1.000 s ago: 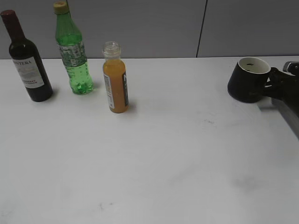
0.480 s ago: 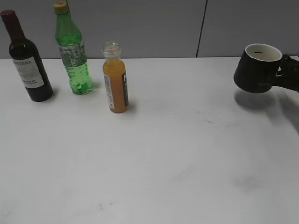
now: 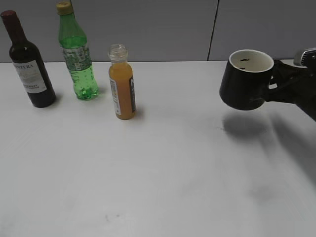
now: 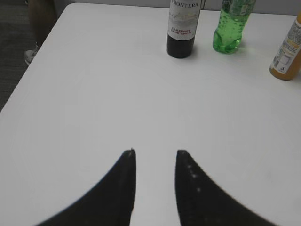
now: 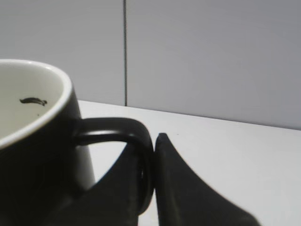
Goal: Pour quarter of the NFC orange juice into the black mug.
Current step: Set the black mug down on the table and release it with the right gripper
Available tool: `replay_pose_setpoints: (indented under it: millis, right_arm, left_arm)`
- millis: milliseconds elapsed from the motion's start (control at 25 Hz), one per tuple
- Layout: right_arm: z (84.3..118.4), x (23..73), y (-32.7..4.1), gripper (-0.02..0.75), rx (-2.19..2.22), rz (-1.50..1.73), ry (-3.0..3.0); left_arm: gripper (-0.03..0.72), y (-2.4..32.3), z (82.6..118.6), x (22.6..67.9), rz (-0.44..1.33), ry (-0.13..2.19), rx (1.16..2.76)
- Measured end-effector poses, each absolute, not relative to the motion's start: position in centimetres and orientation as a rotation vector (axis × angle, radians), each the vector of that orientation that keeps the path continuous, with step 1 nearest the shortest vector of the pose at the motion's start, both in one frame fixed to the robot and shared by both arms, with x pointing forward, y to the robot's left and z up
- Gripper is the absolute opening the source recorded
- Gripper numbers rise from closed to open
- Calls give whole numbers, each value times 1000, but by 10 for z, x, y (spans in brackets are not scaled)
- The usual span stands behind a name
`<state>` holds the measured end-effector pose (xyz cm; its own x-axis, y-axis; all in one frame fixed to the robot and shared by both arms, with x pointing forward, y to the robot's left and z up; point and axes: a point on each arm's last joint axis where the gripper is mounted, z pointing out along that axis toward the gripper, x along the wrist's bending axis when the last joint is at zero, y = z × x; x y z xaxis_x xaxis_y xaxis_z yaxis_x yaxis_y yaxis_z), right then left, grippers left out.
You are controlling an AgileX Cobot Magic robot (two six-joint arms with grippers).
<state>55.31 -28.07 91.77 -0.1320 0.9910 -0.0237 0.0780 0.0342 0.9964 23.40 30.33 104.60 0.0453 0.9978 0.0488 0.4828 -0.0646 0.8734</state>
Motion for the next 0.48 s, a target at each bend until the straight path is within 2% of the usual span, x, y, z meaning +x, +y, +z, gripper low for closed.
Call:
replay_pose_setpoints:
  millis: [480]
  right_arm:
    - [911, 514, -194, 36, 1108, 1329, 1554]
  left_arm:
    - [231, 303, 1046, 234, 946, 1517, 1634]
